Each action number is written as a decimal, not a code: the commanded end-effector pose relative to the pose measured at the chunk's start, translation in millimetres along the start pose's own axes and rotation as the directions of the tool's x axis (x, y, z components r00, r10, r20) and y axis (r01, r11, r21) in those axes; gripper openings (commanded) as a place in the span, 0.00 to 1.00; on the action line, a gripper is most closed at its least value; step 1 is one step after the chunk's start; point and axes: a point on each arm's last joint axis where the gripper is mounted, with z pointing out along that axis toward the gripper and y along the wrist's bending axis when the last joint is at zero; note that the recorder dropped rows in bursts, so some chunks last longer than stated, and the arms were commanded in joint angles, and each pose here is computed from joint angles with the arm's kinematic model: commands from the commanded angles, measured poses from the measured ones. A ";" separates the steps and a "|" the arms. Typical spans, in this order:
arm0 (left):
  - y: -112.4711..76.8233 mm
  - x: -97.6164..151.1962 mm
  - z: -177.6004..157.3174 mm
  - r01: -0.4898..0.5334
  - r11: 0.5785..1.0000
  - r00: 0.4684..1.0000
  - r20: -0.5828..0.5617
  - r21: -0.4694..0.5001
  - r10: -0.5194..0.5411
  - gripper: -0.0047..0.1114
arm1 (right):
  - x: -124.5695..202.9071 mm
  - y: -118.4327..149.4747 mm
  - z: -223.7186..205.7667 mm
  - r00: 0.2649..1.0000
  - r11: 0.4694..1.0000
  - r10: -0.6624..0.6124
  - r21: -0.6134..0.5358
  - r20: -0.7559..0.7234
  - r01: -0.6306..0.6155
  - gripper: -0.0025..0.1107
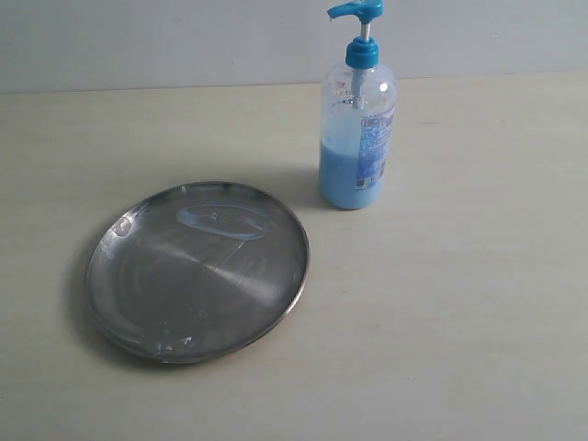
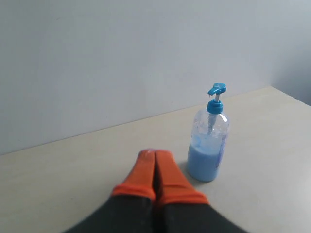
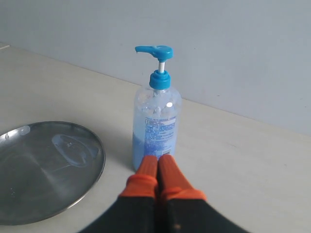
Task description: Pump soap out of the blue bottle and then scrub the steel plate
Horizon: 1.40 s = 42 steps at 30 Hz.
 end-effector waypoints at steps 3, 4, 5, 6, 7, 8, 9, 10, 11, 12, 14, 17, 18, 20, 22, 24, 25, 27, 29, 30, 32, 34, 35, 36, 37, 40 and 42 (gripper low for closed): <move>-0.1 1.6 0.3 0.003 1.000 1.000 -0.004 0.002 -0.003 0.04 | 0.7 0.5 -0.1 1.000 1.000 -0.001 -0.005 0.015 0.001 0.02; -0.1 1.6 0.3 0.003 1.000 1.000 -0.004 0.002 -0.003 0.04 | 0.7 0.5 -0.1 1.000 1.000 -0.001 -0.005 0.015 0.001 0.02; -0.2 0.9 0.3 0.003 1.000 1.000 0.004 0.003 -0.003 0.04 | 0.7 0.5 -0.1 1.000 1.000 -0.001 -0.005 0.015 0.001 0.02; -0.2 0.9 0.3 0.003 1.000 1.000 0.004 0.003 -0.003 0.04 | 0.7 0.5 -0.1 1.000 1.000 -0.001 -0.005 0.015 0.001 0.02; -0.2 1.4 0.3 0.003 1.000 1.000 -0.002 0.002 -0.003 0.04 | 0.7 0.5 -0.1 1.000 1.000 -0.001 -0.005 0.015 0.001 0.02; 0.0 2.3 0.5 -0.006 1.000 1.000 -0.008 0.000 0.006 0.04 | 0.7 0.5 -0.1 1.000 1.000 -0.001 -0.005 0.015 0.001 0.02; 0.1 2.9 0.8 -0.013 1.000 1.000 -0.010 -0.001 0.013 0.04 | 0.7 0.5 -0.1 1.000 1.000 -0.001 -0.005 0.015 0.001 0.02; 0.3 5.0 0.1 -0.013 1.000 1.000 -0.011 -0.001 0.013 0.04 | 0.7 0.5 -0.1 1.000 1.000 -0.001 -0.005 0.015 0.001 0.02; 0.7 7.2 0.5 -0.014 1.000 1.000 -0.012 -0.006 0.014 0.04 | 0.7 0.5 -0.1 1.000 1.000 -0.001 -0.005 0.015 0.001 0.02; 1.1 9.8 -0.6 -0.013 1.000 1.000 -0.003 -0.009 0.013 0.04 | 0.7 0.5 -0.1 1.000 1.000 -0.001 -0.005 0.015 0.001 0.02; 2.2 15.1 -2.0 -0.011 1.000 1.000 0.021 -0.019 0.011 0.04 | 0.7 0.5 -0.1 1.000 1.000 -0.001 -0.005 0.015 0.001 0.02; 4.2 23.2 -4.1 -0.003 0.999 0.997 0.083 -0.044 0.007 0.04 | 0.7 0.5 -0.1 1.000 1.000 -0.001 -0.005 0.015 0.001 0.02; 4.9 26.5 -4.9 -0.001 0.999 0.994 0.106 -0.054 0.007 0.04 | 0.7 0.5 -0.1 1.000 1.000 -0.001 -0.005 0.015 0.001 0.02; 6.4 34.4 -5.8 0.003 0.997 0.990 0.140 -0.076 0.007 0.04 | 0.7 0.5 -0.1 1.000 1.000 -0.001 -0.005 0.015 0.001 0.02; 7.8 41.2 -8.7 0.008 0.995 0.986 0.168 -0.099 0.009 0.04 | 0.7 0.5 -0.1 1.000 1.000 -0.001 -0.005 0.015 0.001 0.02; 9.3 48.8 -10.7 0.022 0.992 0.981 0.193 -0.126 0.003 0.04 | 0.7 0.5 -0.1 1.000 1.000 -0.001 -0.005 0.015 0.001 0.02; 10.0 51.6 -11.5 0.029 0.990 0.979 0.204 -0.140 0.000 0.04 | 0.7 0.5 -0.1 1.000 1.000 -0.001 -0.005 0.015 0.001 0.02; 11.3 59.2 -13.2 0.039 0.985 0.976 0.216 -0.168 -0.002 0.04 | 0.7 0.5 -0.1 1.000 1.000 -0.001 -0.005 0.015 0.001 0.02; 12.5 66.2 -13.9 0.047 0.980 0.974 0.227 -0.193 -0.002 0.04 | 0.7 0.5 -0.1 1.000 1.000 -0.001 -0.005 0.015 0.001 0.02; 13.1 69.6 -14.2 0.051 0.977 0.973 0.233 -0.207 -0.002 0.04 | 0.9 0.5 -0.1 1.000 1.000 -0.001 -0.004 0.012 0.001 0.02; 14.0 75.5 -14.8 0.062 0.971 0.969 0.245 -0.230 -0.004 0.04 | 1.1 0.4 -0.1 1.000 1.000 -0.001 -0.004 0.011 0.001 0.02; 15.1 81.1 -14.7 0.071 0.964 0.965 0.261 -0.255 -0.002 0.04 | 1.1 0.4 -0.1 1.000 1.000 -0.001 -0.004 0.011 0.001 0.02; 15.7 84.7 -14.1 0.082 0.961 0.963 0.269 -0.265 -0.008 0.04 | 1.1 0.4 -0.1 1.000 1.000 -0.001 -0.004 0.011 0.001 0.02; 16.5 88.6 -13.1 0.090 0.957 0.962 0.274 -0.276 -0.011 0.04 | 1.1 0.4 -0.1 1.000 1.000 -0.001 -0.004 0.011 0.001 0.02; 17.1 92.7 -12.4 0.094 0.953 0.960 0.279 -0.288 -0.010 0.04 | 1.1 0.4 -0.1 1.000 1.000 -0.001 -0.004 0.011 0.001 0.02; 19.3 105.6 -8.2 0.106 0.943 0.958 0.286 -0.315 -0.012 0.04 | 1.1 0.4 -0.1 1.000 1.000 -0.001 -0.004 0.011 0.001 0.02; 20.8 116.4 -4.9 0.123 0.937 0.956 0.292 -0.327 -0.024 0.04 | 1.1 0.4 -0.1 1.000 1.000 -0.001 -0.004 0.011 0.001 0.02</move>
